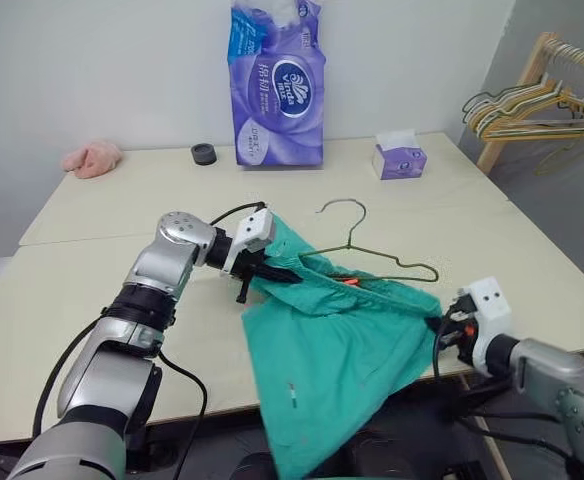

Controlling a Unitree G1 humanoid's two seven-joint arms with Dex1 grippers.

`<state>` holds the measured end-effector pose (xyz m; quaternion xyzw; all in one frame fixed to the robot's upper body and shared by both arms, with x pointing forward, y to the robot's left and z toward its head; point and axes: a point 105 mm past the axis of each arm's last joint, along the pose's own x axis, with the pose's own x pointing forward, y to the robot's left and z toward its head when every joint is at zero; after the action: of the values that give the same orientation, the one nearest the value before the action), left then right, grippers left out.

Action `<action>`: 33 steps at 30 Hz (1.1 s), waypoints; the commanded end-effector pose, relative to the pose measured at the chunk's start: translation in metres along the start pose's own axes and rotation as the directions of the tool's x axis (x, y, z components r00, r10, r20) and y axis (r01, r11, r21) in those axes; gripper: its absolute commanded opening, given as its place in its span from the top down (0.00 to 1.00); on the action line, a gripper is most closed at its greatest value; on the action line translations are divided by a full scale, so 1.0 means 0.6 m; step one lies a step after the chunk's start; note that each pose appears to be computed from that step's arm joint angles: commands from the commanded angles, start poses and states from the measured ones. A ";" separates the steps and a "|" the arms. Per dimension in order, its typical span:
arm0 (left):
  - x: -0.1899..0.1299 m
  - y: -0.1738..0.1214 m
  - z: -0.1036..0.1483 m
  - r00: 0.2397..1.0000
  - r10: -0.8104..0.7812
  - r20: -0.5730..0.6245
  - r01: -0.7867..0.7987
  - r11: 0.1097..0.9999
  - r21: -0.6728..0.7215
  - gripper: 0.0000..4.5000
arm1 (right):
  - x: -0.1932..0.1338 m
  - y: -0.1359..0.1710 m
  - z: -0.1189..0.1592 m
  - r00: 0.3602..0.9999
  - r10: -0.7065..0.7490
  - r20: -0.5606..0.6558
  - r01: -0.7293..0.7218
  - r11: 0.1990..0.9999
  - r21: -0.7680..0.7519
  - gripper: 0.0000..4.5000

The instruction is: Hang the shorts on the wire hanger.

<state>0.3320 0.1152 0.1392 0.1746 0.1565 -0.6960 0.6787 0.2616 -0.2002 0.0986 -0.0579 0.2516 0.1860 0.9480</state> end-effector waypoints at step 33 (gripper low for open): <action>0.045 0.024 -0.016 0.986 0.152 -0.074 -0.138 0.976 0.166 1.00 | 0.000 0.074 0.143 0.961 0.274 -0.023 -0.228 0.746 -0.626 0.99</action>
<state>0.3445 0.1012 0.1084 0.2631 0.1424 -0.6502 0.6984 0.2823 -0.1495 0.1606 -0.2966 0.1788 0.3726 0.8609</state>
